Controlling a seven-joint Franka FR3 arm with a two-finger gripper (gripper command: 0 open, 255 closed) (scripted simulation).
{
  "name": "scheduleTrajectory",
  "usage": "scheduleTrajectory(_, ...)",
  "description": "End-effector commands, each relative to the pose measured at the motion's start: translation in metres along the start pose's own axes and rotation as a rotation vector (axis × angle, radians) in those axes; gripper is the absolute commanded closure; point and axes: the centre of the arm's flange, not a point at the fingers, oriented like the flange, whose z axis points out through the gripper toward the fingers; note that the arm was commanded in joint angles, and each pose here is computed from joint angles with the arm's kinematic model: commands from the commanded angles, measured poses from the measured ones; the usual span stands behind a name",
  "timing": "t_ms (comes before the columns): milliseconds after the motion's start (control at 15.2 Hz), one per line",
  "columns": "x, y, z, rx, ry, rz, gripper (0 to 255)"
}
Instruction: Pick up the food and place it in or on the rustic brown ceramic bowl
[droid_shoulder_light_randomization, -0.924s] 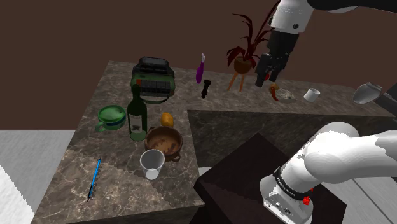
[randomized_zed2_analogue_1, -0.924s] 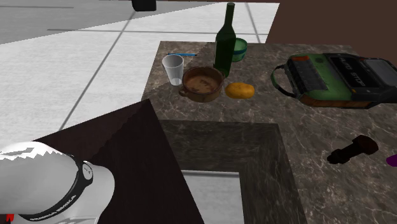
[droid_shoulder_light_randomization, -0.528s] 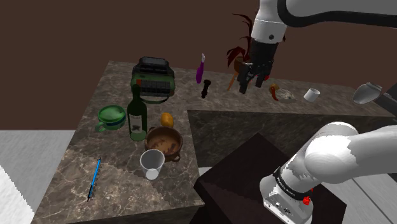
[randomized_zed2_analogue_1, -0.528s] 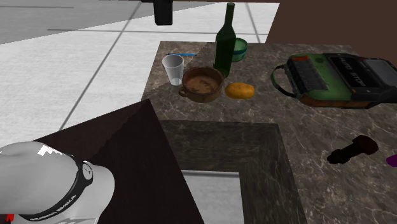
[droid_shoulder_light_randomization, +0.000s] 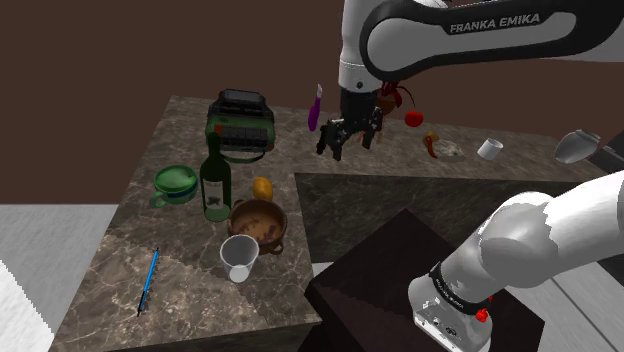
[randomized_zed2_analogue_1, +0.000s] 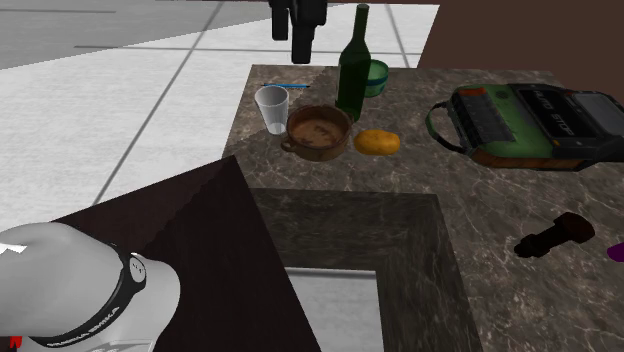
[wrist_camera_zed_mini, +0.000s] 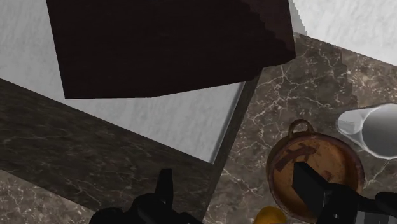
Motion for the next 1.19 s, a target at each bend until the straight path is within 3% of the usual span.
scheduleTrajectory(0, 0.017, -0.024, 0.015, -0.023, -0.001, 0.021, 0)
scheduleTrajectory(1122, 0.174, -0.156, 0.149, -0.226, -0.021, 0.194, 0)
